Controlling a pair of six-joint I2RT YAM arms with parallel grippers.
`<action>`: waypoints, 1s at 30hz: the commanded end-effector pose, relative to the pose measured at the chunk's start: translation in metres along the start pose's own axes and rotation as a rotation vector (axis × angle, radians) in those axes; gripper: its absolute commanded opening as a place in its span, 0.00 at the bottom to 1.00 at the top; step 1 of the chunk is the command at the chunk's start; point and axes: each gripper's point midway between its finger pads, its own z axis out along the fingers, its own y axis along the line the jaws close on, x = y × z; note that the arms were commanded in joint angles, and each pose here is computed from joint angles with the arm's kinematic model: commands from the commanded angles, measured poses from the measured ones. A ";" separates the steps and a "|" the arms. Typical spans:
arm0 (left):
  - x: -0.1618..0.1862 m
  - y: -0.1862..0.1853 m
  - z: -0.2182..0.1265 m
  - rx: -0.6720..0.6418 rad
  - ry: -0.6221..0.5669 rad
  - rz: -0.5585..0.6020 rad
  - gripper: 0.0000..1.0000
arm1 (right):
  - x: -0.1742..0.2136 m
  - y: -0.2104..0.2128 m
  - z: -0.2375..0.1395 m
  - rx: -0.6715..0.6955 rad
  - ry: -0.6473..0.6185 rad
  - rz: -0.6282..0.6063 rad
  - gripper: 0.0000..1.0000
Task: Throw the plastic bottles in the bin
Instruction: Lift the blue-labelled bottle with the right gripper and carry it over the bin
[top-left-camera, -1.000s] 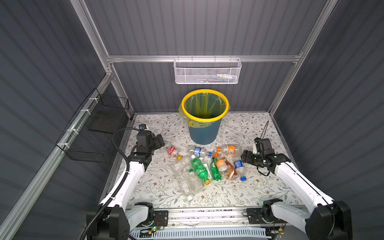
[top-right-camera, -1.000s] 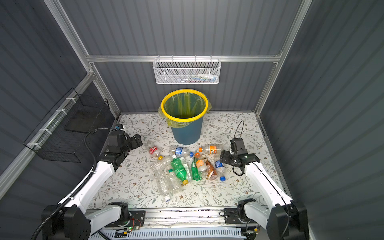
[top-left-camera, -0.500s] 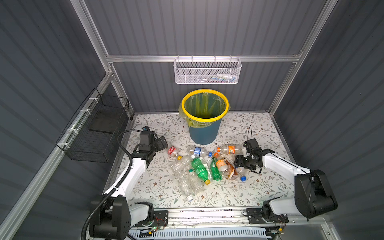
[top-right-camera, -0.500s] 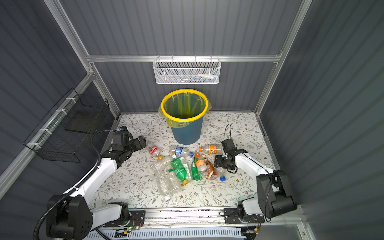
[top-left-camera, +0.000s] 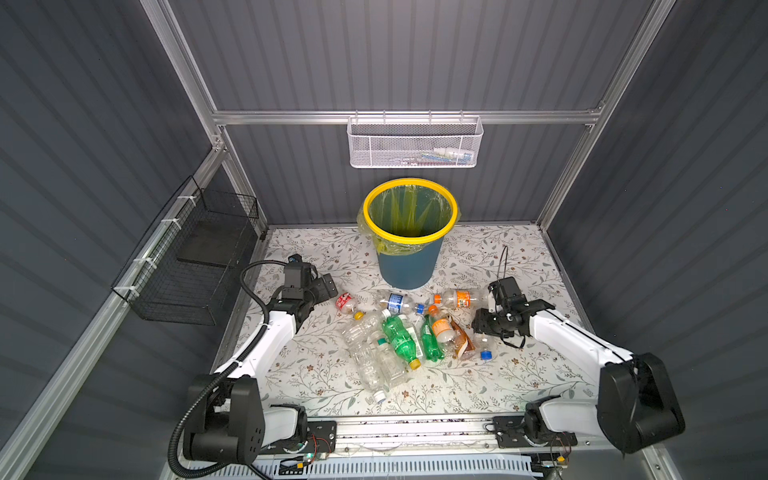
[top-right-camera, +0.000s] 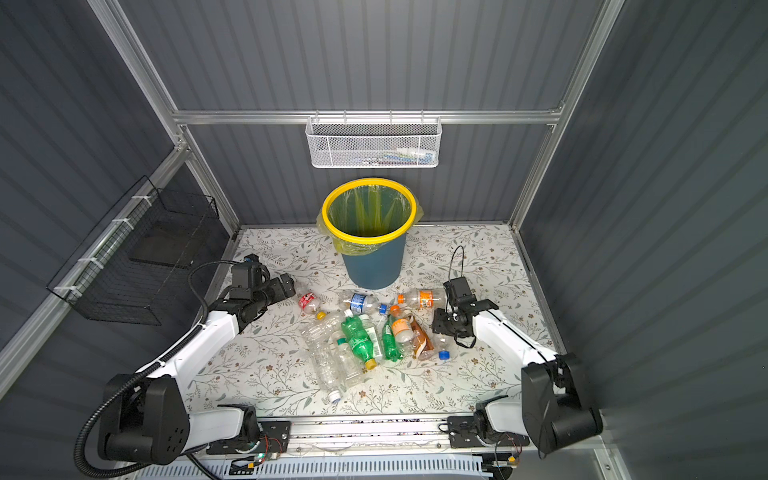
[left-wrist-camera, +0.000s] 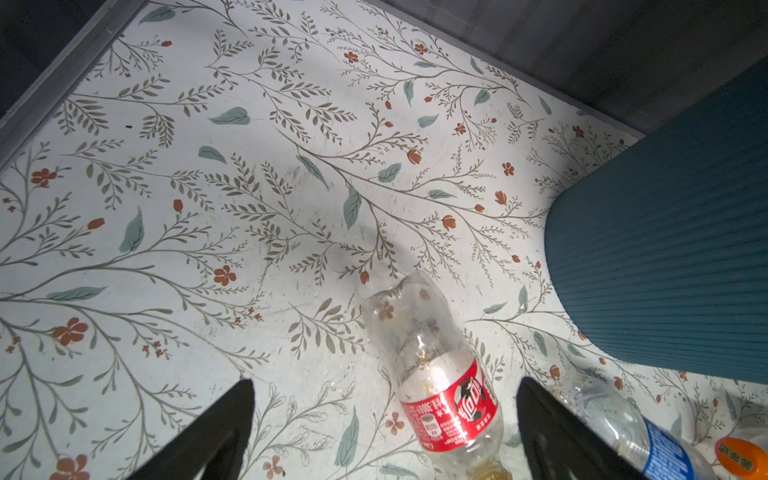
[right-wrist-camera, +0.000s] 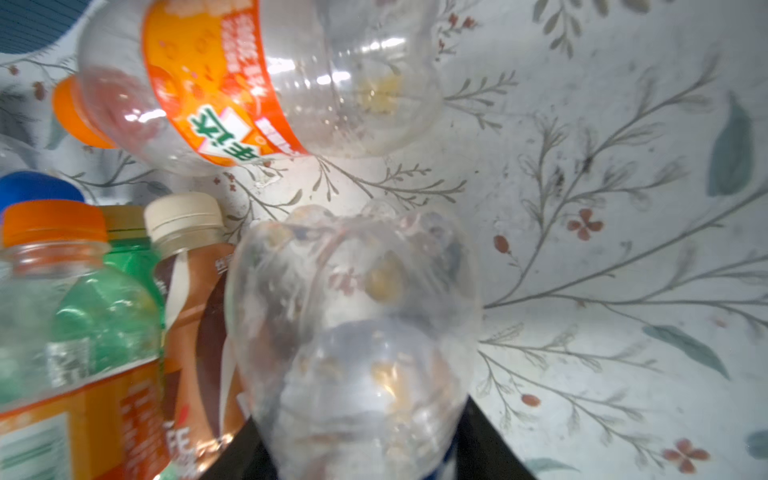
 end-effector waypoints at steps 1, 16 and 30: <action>-0.009 -0.010 0.001 0.034 -0.014 -0.016 0.98 | -0.003 -0.007 -0.021 0.035 -0.050 0.008 0.50; -0.014 -0.017 -0.008 0.069 -0.023 -0.055 0.98 | -0.100 0.004 -0.275 -0.068 -1.076 -0.038 0.51; 0.003 -0.040 -0.012 0.090 -0.031 -0.104 0.97 | -0.211 0.135 -0.414 -0.579 -1.409 -0.251 0.56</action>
